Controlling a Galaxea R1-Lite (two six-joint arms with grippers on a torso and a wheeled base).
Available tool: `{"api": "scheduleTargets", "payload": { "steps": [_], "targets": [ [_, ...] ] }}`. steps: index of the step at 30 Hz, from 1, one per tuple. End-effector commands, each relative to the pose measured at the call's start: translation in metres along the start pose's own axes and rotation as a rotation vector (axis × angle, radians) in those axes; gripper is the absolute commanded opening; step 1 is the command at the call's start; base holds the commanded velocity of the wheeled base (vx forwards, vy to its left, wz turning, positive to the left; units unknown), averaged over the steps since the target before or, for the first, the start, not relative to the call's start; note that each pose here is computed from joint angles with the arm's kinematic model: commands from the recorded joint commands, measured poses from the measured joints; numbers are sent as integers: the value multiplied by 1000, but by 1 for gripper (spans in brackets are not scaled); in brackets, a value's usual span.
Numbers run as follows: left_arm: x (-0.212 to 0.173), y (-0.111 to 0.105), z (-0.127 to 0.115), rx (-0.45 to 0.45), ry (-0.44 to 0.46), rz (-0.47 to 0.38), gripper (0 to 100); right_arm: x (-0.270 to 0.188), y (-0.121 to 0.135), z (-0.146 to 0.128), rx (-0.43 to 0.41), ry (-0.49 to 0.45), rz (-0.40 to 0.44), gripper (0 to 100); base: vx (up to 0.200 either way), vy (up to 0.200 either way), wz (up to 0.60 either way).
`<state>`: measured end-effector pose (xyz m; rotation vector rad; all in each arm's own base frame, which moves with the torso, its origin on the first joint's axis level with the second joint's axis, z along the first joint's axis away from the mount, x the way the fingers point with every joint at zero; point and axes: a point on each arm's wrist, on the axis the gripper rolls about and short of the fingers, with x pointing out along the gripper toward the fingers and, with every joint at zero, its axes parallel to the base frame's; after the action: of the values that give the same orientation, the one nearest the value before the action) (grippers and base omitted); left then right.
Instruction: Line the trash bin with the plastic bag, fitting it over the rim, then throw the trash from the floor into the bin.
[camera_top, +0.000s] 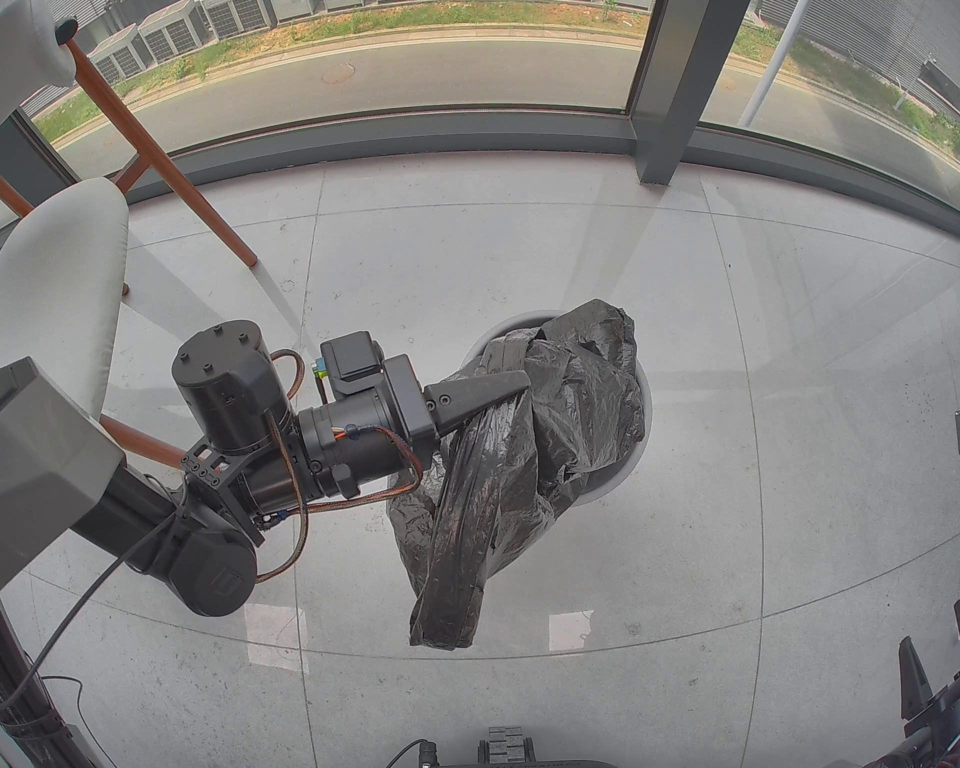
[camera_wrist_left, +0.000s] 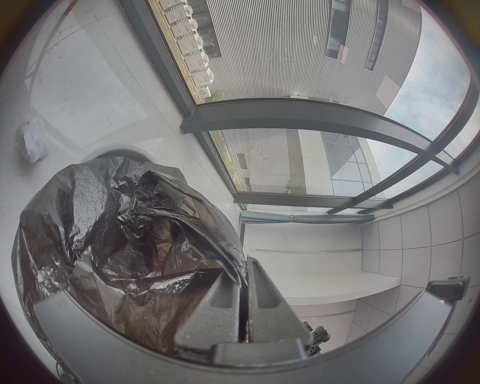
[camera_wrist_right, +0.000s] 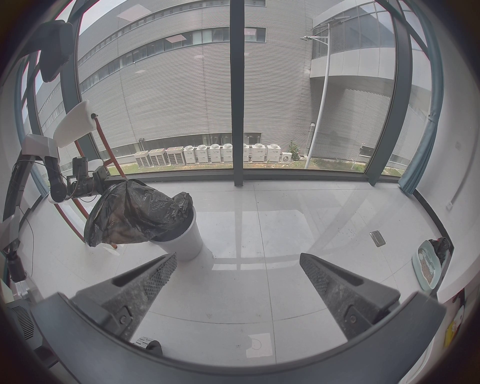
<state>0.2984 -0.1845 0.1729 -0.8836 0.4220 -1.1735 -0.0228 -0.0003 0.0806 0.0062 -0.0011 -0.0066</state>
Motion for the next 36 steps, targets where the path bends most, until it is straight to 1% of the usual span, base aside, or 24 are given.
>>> {"api": "scheduleTargets", "payload": {
  "steps": [1,7,10,11,12,14,15,17,18,19,20,21,22,23,24,25,26,29,31,32,33,34,35,36],
  "targets": [
    [0,1,-1,-2,2,2,0,1,0,-5,0,18,0,100,200,0,0],
    [0,-4,0,12,-1,-9,0,1,0,-5,0,18,0,100,200,0,0],
    [7,-11,-10,90,30,-33,0,1,0,-5,0,18,0,100,200,0,0],
    [11,-18,-15,146,48,-53,0,1,0,-5,0,18,0,100,0,0,0],
    [12,-20,-17,189,53,-57,0,1,0,-5,0,16,0,100,0,0,0],
    [12,-21,-19,211,62,-52,0,1,0,-5,0,18,0,100,0,0,0],
    [16,-20,-23,232,86,-32,0,1,0,-5,0,16,0,100,0,0,0],
    [17,-28,-26,274,126,-12,0,1,0,-5,0,16,0,100,0,0,0],
    [16,-32,-26,297,136,1,0,1,0,-5,0,16,0,100,0,0,0],
    [16,-32,-26,297,136,1,0,1,0,-5,0,16,0,100,0,0,0],
    [18,-40,-31,333,170,66,0,1,0,-5,0,16,0,100,0,0,0],
    [20,-43,-34,346,179,103,0,1,0,-5,0,16,0,100,0,0,0],
    [21,-44,-35,348,180,110,0,1,0,-5,0,16,0,100,0,0,0],
    [24,-48,-37,371,185,175,0,1,0,-5,0,16,0,100,0,0,0],
    [31,-56,-44,426,191,275,0,1,0,-5,0,16,0,100,0,0,0],
    [35,-59,-47,463,202,322,0,1,0,-5,0,16,0,100,0,0,0],
    [37,-61,-49,491,214,340,0,1,0,-5,0,16,0,100,0,0,0],
    [43,-69,-49,611,273,314,0,1,0,-5,0,18,0,100,0,0,0],
    [44,-70,-49,696,316,315,0,1,0,-5,-3,19,0,100,0,0,0],
    [44,-70,-49,707,324,316,0,1,0,-5,-2,18,0,100,0,0,0],
    [45,-73,-55,782,380,310,0,1,0,-5,-2,18,2,100,0,0,0],
    [47,-76,-59,820,416,302,0,1,0,-5,-3,18,0,100,0,0,0],
    [47,-76,-59,820,416,302,0,1,0,-5,-3,18,0,100,0,0,0],
    [46,-78,-63,877,473,316,0,1,0,-5,-2,18,0,100,0,0,0]
  ]
}}
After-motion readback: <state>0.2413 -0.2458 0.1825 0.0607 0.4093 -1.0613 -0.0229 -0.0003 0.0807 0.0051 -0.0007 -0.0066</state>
